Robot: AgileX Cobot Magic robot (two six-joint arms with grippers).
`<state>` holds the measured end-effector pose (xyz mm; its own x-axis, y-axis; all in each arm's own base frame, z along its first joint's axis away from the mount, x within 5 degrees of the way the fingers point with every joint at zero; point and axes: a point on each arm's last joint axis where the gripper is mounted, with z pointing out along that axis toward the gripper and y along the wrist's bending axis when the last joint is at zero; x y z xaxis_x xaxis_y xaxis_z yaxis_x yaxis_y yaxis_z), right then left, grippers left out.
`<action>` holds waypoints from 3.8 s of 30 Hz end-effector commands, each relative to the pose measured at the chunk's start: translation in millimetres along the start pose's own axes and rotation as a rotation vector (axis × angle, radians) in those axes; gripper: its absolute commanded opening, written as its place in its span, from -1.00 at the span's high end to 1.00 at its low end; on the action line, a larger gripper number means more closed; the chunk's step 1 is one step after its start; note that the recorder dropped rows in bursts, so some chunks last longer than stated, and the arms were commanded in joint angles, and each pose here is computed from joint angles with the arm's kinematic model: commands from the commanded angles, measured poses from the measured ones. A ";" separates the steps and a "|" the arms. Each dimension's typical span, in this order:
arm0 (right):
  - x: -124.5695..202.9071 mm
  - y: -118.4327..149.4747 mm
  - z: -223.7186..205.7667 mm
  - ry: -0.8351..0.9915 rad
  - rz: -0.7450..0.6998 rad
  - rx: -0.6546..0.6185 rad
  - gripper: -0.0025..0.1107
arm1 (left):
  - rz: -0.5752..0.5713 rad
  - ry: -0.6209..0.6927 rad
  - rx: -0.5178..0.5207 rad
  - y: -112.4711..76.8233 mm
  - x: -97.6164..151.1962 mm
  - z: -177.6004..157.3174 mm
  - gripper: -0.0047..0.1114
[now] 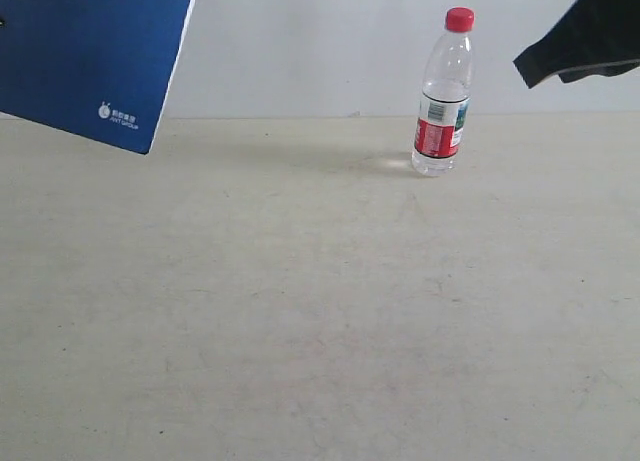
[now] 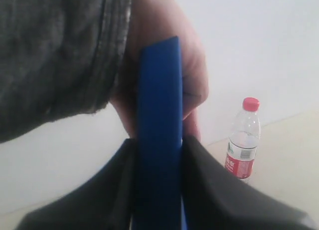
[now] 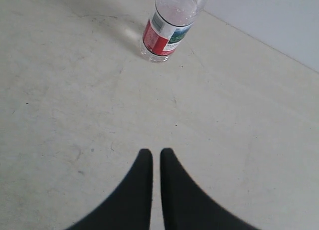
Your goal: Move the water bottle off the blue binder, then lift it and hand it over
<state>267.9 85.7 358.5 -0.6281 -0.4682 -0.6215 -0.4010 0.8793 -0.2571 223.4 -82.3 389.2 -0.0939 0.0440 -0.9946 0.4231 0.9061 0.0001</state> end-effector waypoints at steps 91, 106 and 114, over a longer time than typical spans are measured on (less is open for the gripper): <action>278.9 54.4 -23.8 -0.622 0.344 0.213 0.91 | -0.103 -0.163 -0.111 -13.7 195.8 -159.6 0.84; 279.4 61.6 -21.1 -0.586 0.262 0.154 0.91 | -0.103 -0.163 -0.113 -13.6 195.8 -159.7 0.84; 281.9 61.9 -19.5 -0.555 0.280 0.148 0.96 | -0.103 -0.164 -0.114 -13.4 195.7 -159.7 0.84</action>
<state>53.4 6.9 181.6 -0.2445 -0.1263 -0.9614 -0.1526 0.9841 -0.0904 56.0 -19.2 210.2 0.0140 -0.0978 -0.9951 0.3166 0.9444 -0.0884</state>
